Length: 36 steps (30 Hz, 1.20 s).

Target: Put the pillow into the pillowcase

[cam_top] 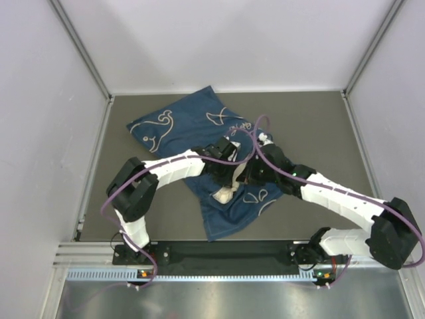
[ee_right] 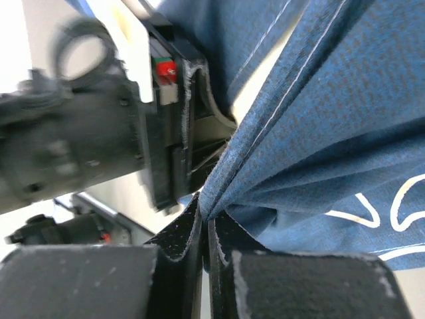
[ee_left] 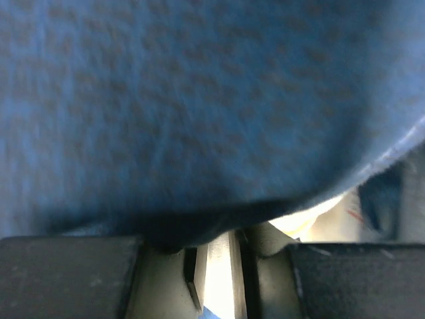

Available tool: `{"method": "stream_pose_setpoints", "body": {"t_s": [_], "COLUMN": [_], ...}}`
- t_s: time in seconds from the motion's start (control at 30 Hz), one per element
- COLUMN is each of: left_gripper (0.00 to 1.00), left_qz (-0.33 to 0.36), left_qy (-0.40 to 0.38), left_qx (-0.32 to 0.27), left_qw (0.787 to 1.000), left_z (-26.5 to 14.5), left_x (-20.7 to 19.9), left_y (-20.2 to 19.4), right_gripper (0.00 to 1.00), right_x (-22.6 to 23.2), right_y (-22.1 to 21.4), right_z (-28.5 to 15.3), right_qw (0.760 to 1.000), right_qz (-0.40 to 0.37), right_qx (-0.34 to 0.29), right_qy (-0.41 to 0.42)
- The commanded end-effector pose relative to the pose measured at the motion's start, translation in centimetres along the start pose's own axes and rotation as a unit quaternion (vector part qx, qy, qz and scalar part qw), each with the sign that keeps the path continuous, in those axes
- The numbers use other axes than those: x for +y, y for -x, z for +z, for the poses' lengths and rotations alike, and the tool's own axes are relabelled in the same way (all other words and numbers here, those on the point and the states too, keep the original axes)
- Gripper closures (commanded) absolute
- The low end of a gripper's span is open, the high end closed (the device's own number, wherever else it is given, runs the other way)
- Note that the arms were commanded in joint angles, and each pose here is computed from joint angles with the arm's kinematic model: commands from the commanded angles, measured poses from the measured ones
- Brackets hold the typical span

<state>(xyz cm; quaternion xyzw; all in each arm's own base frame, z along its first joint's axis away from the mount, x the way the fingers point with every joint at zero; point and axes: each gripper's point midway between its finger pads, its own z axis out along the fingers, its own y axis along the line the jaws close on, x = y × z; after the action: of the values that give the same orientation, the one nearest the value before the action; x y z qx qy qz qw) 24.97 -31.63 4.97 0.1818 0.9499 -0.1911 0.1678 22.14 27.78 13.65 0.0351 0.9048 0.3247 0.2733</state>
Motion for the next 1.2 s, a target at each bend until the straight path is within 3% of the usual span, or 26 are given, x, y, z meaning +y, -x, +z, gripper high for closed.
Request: {"method": "stream_pose_setpoints", "body": {"t_s": [0.0, 0.27, 0.47, 0.57, 0.7, 0.8, 0.83, 0.87, 0.93, 0.97, 1.17], "left_gripper": [0.77, 0.83, 0.82, 0.82, 0.76, 0.72, 0.69, 0.68, 0.66, 0.64, 0.6], "left_qz": [-0.001, -0.016, -0.01, -0.01, -0.009, -0.001, 0.005, 0.009, 0.018, 0.019, 0.026], "left_qy": [0.011, 0.023, 0.043, 0.039, -0.001, -0.004, -0.006, -0.007, -0.02, -0.021, -0.04], "left_qx": [-0.006, -0.003, -0.02, -0.02, -0.092, -0.134, -0.143, -0.147, -0.169, -0.17, -0.193], "left_qw": [1.0, 1.0, 0.999, 0.999, 0.996, 0.991, 0.99, 0.989, 0.985, 0.985, 0.98], "left_z": [4.5, 6.7, 5.4, 4.4, -1.1, -6.3, -7.5, -8.9, -11.7, -12.8, -16.3], "left_x": [0.7, 2.2, 2.7, 2.4, -0.1, -1.2, -1.5, -1.8, -2.7, -2.7, -2.9], "left_y": [0.6, 0.6, 1.4, 1.3, 4.5, 6.9, 7.3, 7.7, 8.5, 8.2, 7.0], "right_gripper": [1.0, 1.0, 1.0, 1.0, 1.0, 0.85, 0.64, 0.5, 0.27, 0.21, 0.17], "right_x": [8.5, 7.1, 7.1, 7.4, 5.4, 3.0, 2.7, 2.0, 1.8, 0.8, -4.2], "right_y": [4.9, 11.7, 14.4, 16.6, 15.6, 14.4, 14.3, 14.0, 14.2, 14.3, 15.2], "right_z": [-6.3, -11.1, -13.3, -15.4, -13.3, -11.8, -11.6, -11.2, -11.5, -11.5, -10.7], "right_qw": [0.983, 0.974, 0.967, 0.963, 0.976, 0.98, 0.981, 0.982, 0.982, 0.985, 0.989], "right_qz": [0.011, 0.045, 0.052, 0.039, 0.031, 0.036, 0.029, 0.027, 0.007, 0.012, 0.011], "right_qx": [-0.033, -0.087, -0.104, -0.134, -0.104, -0.11, -0.114, -0.114, -0.126, -0.131, -0.145], "right_qy": [0.179, 0.204, 0.225, 0.229, 0.187, 0.16, 0.158, 0.149, 0.14, 0.113, 0.018]}}
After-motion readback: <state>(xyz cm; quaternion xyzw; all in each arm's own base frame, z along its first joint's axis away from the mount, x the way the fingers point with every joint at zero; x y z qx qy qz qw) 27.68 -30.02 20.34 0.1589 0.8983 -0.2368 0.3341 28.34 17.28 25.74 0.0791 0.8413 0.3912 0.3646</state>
